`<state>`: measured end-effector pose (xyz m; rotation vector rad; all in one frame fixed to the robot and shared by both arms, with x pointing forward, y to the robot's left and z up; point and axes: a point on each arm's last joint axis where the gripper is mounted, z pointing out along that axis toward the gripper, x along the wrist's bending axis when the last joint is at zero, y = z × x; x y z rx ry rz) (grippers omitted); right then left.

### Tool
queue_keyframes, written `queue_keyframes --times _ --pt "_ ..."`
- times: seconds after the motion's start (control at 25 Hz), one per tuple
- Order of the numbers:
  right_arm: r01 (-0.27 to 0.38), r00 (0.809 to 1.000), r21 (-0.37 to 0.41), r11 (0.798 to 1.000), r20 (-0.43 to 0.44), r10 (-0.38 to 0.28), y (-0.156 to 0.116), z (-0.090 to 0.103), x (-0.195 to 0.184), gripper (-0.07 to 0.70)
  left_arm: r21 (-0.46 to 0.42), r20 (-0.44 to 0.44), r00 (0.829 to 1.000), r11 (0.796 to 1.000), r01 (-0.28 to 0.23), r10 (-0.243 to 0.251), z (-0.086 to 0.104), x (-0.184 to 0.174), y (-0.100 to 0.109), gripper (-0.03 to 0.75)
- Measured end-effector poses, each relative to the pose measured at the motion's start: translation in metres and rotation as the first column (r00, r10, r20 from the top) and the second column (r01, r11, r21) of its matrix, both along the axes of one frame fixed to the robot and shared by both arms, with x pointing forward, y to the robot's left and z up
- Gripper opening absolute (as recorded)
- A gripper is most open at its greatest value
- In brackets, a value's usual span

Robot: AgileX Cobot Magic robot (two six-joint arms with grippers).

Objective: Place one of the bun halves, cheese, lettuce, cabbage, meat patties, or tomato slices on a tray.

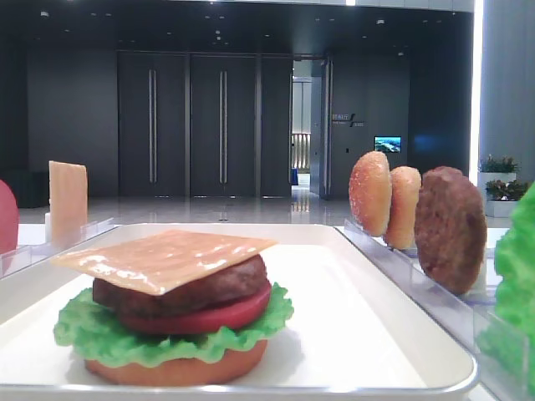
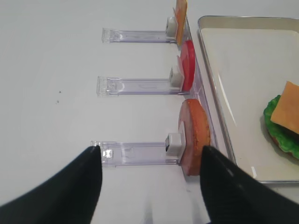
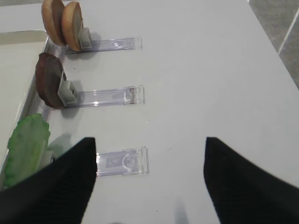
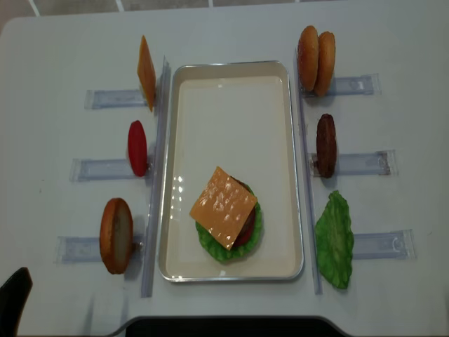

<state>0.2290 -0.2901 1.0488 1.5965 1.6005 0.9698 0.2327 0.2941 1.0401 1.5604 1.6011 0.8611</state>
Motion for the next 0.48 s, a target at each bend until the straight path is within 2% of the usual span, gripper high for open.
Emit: queue_keyframes --times 0.48 --pt "0.000 1.000 0.000 1.000 0.000 0.000 0.0000 0.0000 0.0000 0.465 -0.001 0.000 1.000 1.000 0.000 0.000 0.0000 0.0000 0.0000 0.461"
